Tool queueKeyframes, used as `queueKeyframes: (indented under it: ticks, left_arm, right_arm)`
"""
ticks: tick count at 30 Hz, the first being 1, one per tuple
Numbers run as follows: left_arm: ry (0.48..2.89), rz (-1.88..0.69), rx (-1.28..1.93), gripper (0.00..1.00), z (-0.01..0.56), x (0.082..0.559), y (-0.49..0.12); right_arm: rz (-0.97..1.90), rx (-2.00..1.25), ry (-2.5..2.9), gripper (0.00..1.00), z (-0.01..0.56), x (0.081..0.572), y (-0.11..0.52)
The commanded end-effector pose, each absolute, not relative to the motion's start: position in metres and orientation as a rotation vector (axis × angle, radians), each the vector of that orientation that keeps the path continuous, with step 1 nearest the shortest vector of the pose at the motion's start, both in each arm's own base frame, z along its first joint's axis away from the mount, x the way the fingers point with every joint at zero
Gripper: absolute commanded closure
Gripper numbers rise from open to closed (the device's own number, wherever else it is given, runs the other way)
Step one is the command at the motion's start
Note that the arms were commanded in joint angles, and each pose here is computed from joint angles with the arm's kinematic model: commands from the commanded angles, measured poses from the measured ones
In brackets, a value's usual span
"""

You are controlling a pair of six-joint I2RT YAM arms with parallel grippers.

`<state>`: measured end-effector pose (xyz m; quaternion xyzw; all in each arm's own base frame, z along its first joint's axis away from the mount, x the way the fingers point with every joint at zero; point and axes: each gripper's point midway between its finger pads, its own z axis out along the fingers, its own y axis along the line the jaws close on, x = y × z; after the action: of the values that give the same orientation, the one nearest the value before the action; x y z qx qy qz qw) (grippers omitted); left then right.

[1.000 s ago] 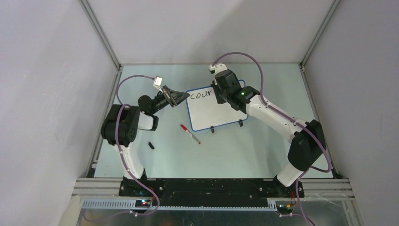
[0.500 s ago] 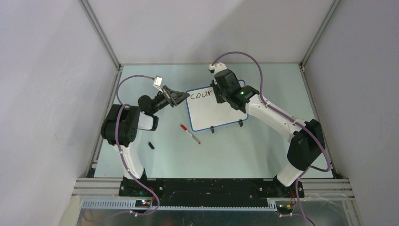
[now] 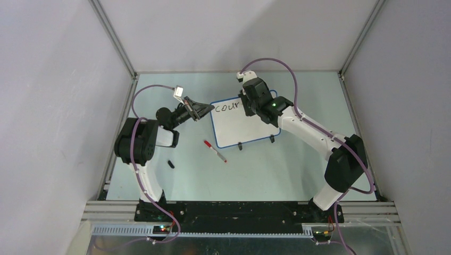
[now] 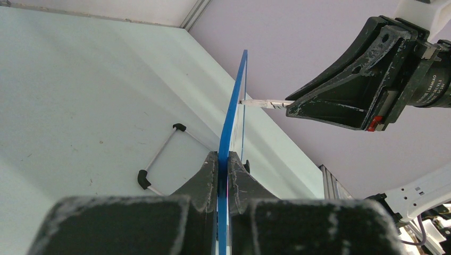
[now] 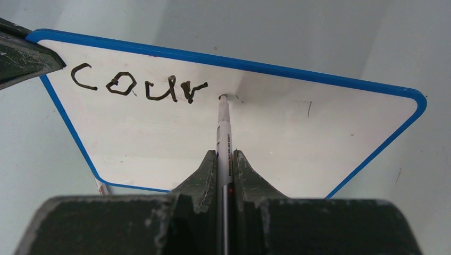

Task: Write a sentence on the whiteboard

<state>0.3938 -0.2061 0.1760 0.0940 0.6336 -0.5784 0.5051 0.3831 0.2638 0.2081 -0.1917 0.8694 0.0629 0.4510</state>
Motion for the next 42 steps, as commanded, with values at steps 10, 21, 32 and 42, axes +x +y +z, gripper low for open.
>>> queueKeyframes:
  ticks: [10,21,32,42]
  left_arm:
    - [1.434,-1.367,0.316,1.0,0.202,0.385,-0.209]
    - [1.433,-1.367,0.317,1.0,0.203,0.385,-0.209]
    - [1.432,-1.365,0.318,1.0,0.202,0.385,-0.208]
    - [1.433,-1.365,0.314,1.0,0.203,0.385,-0.208]
  right_arm:
    - [0.156,-0.424,2.09,1.0,0.231,0.401,0.266]
    - [0.202,-0.458,2.095,1.0,0.229,0.397,0.275]
    - [0.223,-0.494,2.107,1.0,0.226,0.39,0.279]
    - [0.21,-0.528,2.145,1.0,0.213,0.383,0.275]
